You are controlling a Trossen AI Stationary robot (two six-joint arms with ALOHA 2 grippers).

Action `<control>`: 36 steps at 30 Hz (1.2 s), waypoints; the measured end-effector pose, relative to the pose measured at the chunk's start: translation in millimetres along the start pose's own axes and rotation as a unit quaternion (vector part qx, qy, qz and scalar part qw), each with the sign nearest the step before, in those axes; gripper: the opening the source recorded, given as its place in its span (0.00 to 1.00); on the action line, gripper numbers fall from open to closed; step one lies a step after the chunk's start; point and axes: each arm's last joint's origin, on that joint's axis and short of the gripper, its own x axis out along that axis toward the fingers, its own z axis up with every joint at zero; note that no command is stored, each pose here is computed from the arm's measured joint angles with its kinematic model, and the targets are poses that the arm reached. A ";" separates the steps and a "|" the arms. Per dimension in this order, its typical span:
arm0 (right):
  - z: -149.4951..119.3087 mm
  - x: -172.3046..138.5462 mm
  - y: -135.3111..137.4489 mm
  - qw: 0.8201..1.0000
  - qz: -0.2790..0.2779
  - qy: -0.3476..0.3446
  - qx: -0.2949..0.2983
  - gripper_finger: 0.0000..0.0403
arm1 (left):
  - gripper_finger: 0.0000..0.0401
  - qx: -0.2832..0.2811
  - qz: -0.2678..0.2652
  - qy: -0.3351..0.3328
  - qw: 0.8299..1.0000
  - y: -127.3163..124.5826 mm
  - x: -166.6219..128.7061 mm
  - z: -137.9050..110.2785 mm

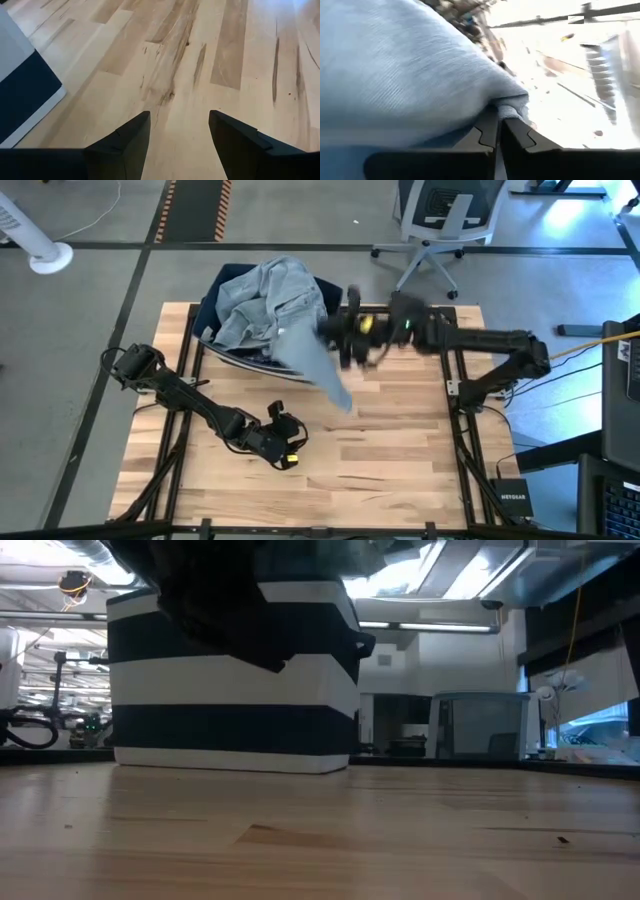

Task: Sort clothes
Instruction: Put the blue pants into the laundry bin, then return to Home Position

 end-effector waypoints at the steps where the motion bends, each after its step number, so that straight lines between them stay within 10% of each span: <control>1: -0.4 2.3 -16.2 1.000 -0.013 0.002 -0.005 0.05 | 0.49 0.000 0.000 -0.001 1.000 -0.1 0.0 0.2; 10: -38.5 41.1 -101.0 0.997 -0.072 -0.007 -0.017 0.04 | 0.49 -0.002 -0.009 -0.015 1.000 -1.9 0.0 3.5; 21: -161.8 102.9 -35.4 0.975 0.041 0.136 0.168 0.11 | 0.49 0.004 -0.006 -0.012 1.000 -1.0 0.5 2.9; 28: -153.7 92.0 -40.4 0.960 0.075 0.205 0.174 0.36 | 0.49 -0.012 0.000 -0.012 1.000 2.8 3.3 5.1; 36: -84.4 32.0 -102.4 0.955 0.120 0.230 0.142 0.50 | 0.49 -0.001 -0.010 -0.005 1.000 3.8 4.6 5.6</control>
